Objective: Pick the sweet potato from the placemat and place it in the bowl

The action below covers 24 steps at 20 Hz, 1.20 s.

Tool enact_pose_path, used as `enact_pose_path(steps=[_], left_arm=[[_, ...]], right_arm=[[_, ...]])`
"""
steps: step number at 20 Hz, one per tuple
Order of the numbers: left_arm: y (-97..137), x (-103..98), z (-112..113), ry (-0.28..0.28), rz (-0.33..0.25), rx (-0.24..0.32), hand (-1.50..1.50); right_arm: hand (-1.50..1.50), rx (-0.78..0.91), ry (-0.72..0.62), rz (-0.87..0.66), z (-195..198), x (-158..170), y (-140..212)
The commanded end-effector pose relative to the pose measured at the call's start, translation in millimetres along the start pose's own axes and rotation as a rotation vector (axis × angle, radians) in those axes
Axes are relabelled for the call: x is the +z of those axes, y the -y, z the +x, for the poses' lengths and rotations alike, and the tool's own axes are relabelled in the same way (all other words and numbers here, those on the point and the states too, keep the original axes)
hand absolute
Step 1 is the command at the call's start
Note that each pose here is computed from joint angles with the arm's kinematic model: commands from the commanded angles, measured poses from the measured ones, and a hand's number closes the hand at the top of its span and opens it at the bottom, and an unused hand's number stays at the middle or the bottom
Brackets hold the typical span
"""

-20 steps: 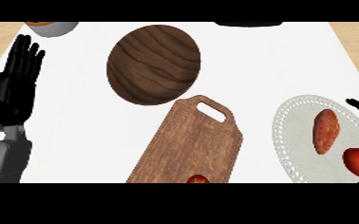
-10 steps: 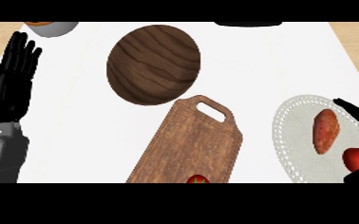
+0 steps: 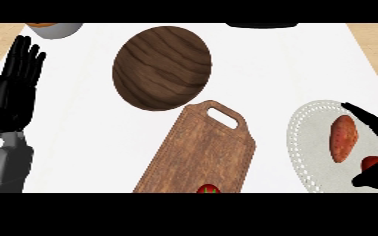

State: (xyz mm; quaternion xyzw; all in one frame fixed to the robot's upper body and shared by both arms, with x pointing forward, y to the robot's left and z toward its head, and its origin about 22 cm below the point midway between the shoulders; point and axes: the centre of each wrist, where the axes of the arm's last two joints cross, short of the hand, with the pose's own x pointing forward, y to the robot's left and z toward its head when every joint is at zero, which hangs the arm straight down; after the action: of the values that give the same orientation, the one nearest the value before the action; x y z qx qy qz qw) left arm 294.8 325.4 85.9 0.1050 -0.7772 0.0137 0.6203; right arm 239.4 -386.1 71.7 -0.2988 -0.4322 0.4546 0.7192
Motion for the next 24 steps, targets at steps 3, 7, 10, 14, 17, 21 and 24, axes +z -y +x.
enact_pose_path(steps=[3, 7, 10, 14, 17, 21, 24], left_arm=[[7, -8, -4, -0.005, 0.009, -0.009, 0.0], [1, 14, 5, 0.008, 0.015, -0.007, 0.0], [-17, 18, -16, -0.007, 0.006, -0.002, 0.0], [-2, -8, -17, 0.013, -0.007, 0.014, 0.0], [-4, 1, 0, 0.004, -0.005, 0.008, 0.0], [-5, 4, -10, 0.005, 0.005, 0.005, 0.0], [-19, 0, -9, 0.013, 0.017, 0.005, 0.0]], right_arm=[[-1.5, 0.004, -0.008, 0.005, -20, -6, -19], [-1.5, 0.003, -0.059, 0.022, -11, -18, -23], [-1.5, -0.014, -0.095, 0.021, -33, -16, -32], [-1.5, 0.034, -0.08, 0.027, -18, -33, -27], [1.5, 0.013, -0.003, -0.07, -18, -38, -29], [1.5, 0.062, 0.023, -0.066, -23, -41, -52], [1.5, 0.057, 0.032, -0.094, -14, -50, -41]])
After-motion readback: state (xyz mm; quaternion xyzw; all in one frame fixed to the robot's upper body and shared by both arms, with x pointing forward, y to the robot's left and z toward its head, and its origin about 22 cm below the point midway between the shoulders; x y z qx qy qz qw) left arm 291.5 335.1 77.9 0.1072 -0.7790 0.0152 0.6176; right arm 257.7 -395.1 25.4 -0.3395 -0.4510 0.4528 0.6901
